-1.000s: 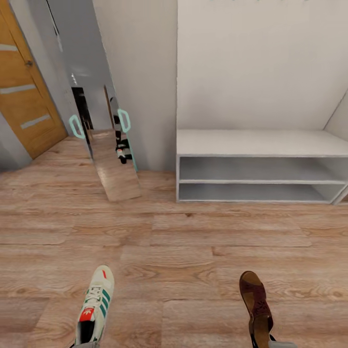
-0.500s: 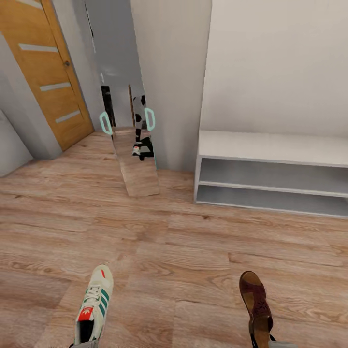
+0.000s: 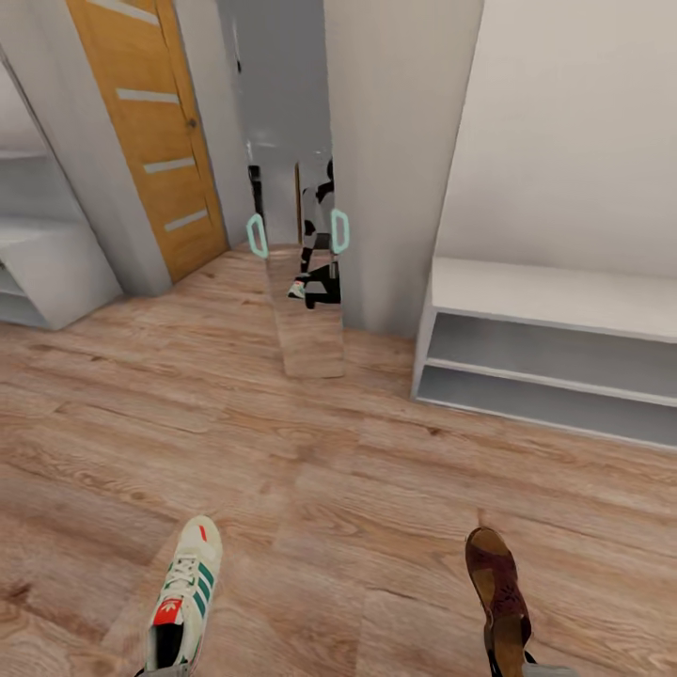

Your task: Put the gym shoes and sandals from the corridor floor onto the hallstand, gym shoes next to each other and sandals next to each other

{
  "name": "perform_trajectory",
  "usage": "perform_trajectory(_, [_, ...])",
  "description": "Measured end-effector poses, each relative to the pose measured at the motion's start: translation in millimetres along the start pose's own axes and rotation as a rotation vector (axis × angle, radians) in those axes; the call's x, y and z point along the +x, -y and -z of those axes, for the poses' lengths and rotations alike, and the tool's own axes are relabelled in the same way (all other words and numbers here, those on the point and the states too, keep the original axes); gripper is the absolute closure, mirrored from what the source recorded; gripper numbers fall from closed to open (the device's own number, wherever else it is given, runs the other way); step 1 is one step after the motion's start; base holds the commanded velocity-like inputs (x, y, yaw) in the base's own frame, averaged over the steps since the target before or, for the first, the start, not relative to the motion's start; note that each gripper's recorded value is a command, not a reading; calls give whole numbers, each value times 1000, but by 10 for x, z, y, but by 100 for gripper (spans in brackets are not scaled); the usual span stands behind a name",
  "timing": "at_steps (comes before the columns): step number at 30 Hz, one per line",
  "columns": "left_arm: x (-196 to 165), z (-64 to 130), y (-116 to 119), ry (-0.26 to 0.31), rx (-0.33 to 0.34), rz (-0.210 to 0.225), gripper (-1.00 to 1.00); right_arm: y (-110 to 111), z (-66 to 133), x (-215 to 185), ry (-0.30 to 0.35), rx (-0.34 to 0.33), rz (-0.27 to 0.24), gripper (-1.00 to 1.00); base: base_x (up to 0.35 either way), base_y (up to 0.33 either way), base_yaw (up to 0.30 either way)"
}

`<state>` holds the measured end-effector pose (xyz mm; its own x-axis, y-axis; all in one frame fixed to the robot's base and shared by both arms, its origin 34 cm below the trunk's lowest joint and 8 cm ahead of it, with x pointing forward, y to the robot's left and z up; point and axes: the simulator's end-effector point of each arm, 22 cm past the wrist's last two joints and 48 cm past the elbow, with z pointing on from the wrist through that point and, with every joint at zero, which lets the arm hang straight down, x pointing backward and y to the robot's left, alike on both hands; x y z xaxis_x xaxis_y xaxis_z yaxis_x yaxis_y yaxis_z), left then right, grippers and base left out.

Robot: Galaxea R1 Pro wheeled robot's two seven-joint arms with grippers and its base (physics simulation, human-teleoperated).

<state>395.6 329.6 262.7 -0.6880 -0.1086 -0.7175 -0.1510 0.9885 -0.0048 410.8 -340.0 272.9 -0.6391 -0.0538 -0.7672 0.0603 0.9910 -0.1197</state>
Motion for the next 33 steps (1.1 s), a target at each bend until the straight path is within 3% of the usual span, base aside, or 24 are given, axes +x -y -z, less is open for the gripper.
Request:
perform_trajectory(19, [48,30,-34,-9,-7,1,100,-3,1,4,-1,-1,1,100,3,2,279])
perform_trajectory(33, [11,29,-67,0,-19,4,100,-4,0,-31,7,-1,1,100,272,112,271])
